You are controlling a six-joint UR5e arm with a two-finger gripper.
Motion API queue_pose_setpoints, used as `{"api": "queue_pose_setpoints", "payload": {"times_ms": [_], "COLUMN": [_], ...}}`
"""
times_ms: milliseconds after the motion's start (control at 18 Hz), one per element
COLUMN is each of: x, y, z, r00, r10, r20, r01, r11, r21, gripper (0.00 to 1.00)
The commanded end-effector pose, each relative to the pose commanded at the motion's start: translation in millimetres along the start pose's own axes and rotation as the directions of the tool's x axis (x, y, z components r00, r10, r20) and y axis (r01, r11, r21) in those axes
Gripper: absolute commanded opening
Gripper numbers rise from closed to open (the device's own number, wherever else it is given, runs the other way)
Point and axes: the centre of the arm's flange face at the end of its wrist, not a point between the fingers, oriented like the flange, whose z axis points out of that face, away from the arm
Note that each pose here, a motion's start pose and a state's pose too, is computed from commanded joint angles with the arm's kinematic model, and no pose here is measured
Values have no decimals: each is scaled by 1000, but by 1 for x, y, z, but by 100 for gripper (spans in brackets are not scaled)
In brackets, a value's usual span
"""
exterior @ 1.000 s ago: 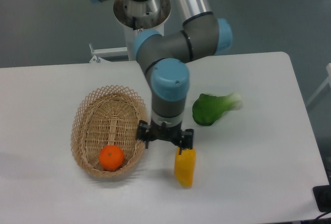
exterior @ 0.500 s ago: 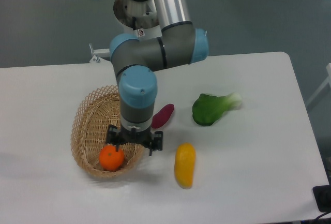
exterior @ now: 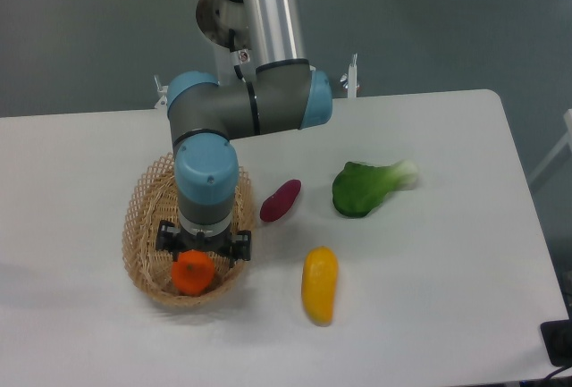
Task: Pick up the orange from the basket
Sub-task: 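Lower the gripper over the orange and close it around the fruit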
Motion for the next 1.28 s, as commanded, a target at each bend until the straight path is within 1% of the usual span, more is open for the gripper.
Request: {"api": "queue_pose_setpoints", "payload": {"times_ms": [278,611,667,722,778,944,1111,1167,1278], "x": [10,10,12,11,11,11,18,21,23], "y": [-2,-7,-8,-9,-8,-7,-8,-7,-4], "z": [25,35,36,35,36,36,25,11,-6], "r00": [1000,1000,1000,999,999,999,999,999,999], "r10": [12,19,23,25,27,24,10,12,14], "r20": [-6,-8,-3,20,30,33,37,40,38], "r01": [-13,-19,-23,-24,-25,-22,-9,-12,-14], "r11": [999,999,999,999,998,998,999,1000,1000], "r21": [-31,-39,-38,-44,-50,-52,-36,-15,6], "gripper": [100,100,100,100,96,75,50,48,47]}}
